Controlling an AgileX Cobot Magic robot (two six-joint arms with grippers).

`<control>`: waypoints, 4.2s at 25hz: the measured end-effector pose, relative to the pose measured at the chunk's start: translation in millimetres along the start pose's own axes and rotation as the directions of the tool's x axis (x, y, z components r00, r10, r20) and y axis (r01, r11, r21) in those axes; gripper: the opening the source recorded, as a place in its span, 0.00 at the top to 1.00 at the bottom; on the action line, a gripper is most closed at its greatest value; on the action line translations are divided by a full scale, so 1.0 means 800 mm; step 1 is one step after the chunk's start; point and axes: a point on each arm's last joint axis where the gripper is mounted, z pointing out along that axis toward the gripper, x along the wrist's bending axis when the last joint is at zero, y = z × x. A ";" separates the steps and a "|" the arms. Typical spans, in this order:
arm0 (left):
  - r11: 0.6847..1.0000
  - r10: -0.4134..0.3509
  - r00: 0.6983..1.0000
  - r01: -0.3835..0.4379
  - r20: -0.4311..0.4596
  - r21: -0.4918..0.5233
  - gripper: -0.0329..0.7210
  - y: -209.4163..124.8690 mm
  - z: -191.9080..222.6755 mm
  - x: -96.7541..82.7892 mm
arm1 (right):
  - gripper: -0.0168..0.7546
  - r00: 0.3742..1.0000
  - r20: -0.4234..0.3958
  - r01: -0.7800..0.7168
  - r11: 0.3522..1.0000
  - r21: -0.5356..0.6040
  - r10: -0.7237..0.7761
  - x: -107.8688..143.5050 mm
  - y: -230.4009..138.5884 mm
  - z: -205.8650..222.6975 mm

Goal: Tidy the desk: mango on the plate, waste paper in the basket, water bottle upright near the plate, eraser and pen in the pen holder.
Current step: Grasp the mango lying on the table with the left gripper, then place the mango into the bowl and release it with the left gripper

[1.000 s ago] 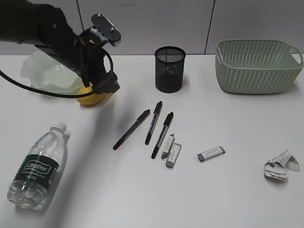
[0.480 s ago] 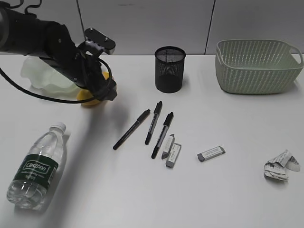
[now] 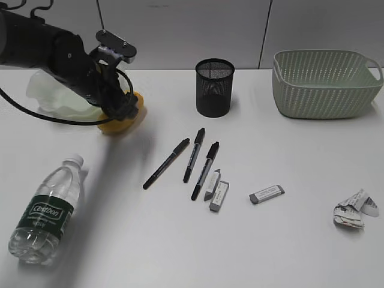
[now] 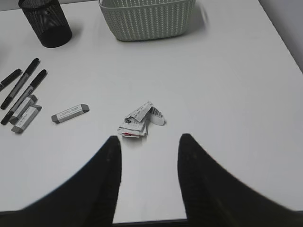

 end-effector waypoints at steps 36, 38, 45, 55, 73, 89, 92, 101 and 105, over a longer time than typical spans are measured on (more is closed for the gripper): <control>0.994 -0.111 0.994 0.111 0.014 0.017 0.22 -0.018 0.037 0.003 | 0.55 1.000 0.000 0.000 1.000 0.001 0.000 0.000 0.000 0.000; 0.993 -0.113 0.993 0.113 0.015 0.018 0.25 -0.018 0.037 0.003 | 0.55 1.000 0.000 0.000 1.000 0.000 0.000 0.000 0.000 0.000; 0.992 -0.125 0.992 0.124 0.020 0.030 0.25 -0.019 0.036 0.002 | 0.55 1.000 0.000 0.000 1.000 0.000 0.000 0.000 0.000 0.000; 0.949 -0.198 0.980 0.189 -0.014 -0.252 0.25 0.039 -0.067 0.034 | 0.55 1.000 0.000 0.000 1.000 0.000 0.000 0.000 0.000 0.000; 0.942 -0.314 0.944 0.298 -0.095 -0.153 0.25 -0.032 0.024 0.102 | 0.55 1.000 0.000 0.000 1.000 0.001 0.000 0.000 0.000 0.000; 0.963 -0.266 0.964 0.266 -0.010 0.044 0.25 -0.026 0.011 0.049 | 0.55 1.000 0.000 0.000 1.000 0.000 0.000 0.000 0.000 0.000; 0.961 -0.268 0.963 0.268 -0.005 0.066 0.25 -0.028 0.010 0.047 | 0.55 1.000 0.000 0.000 1.000 0.000 0.000 0.000 0.000 0.000; 0.961 -0.271 0.963 0.270 -0.005 0.051 0.11 -0.020 -0.007 0.049 | 0.55 1.000 0.000 0.000 1.000 0.000 0.000 0.000 0.000 0.000; 0.961 -0.272 0.962 0.271 -0.014 -0.048 0.08 0.002 -0.048 0.057 | 0.55 1.000 0.000 0.000 1.000 0.000 0.000 0.000 0.000 0.000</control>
